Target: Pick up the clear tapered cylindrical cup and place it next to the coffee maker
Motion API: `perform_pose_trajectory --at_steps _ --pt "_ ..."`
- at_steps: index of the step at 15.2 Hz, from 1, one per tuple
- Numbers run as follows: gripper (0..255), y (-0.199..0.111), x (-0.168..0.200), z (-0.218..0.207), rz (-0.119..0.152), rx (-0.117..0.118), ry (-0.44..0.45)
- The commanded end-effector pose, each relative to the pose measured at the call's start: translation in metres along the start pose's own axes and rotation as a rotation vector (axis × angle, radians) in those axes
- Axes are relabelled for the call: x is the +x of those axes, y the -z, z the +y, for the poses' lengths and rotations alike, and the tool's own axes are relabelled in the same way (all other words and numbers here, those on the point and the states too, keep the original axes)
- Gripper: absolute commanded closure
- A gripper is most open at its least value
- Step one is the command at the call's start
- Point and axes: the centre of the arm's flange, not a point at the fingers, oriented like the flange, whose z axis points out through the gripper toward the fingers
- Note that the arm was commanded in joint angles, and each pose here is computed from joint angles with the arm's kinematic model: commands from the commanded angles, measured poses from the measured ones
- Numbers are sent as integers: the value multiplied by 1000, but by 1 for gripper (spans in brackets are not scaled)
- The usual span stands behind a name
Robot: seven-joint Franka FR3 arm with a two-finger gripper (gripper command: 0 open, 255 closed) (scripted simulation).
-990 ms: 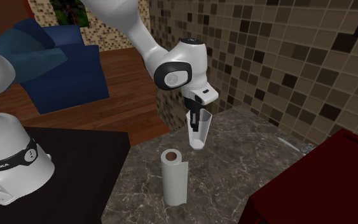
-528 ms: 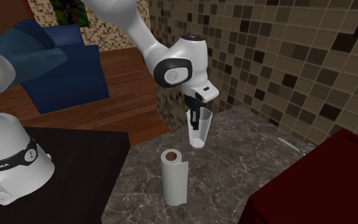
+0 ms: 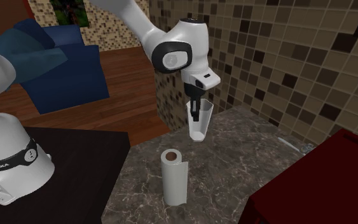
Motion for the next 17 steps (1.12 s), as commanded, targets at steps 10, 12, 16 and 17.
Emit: perform_pose_trajectory --at_steps 10,12,16,17 --pt "255 58 5 -5 0 0 0" --pt "255 68 6 -6 0 0 0" --pt "255 89 8 -8 0 0 0" --pt "255 94 8 -8 0 0 0"
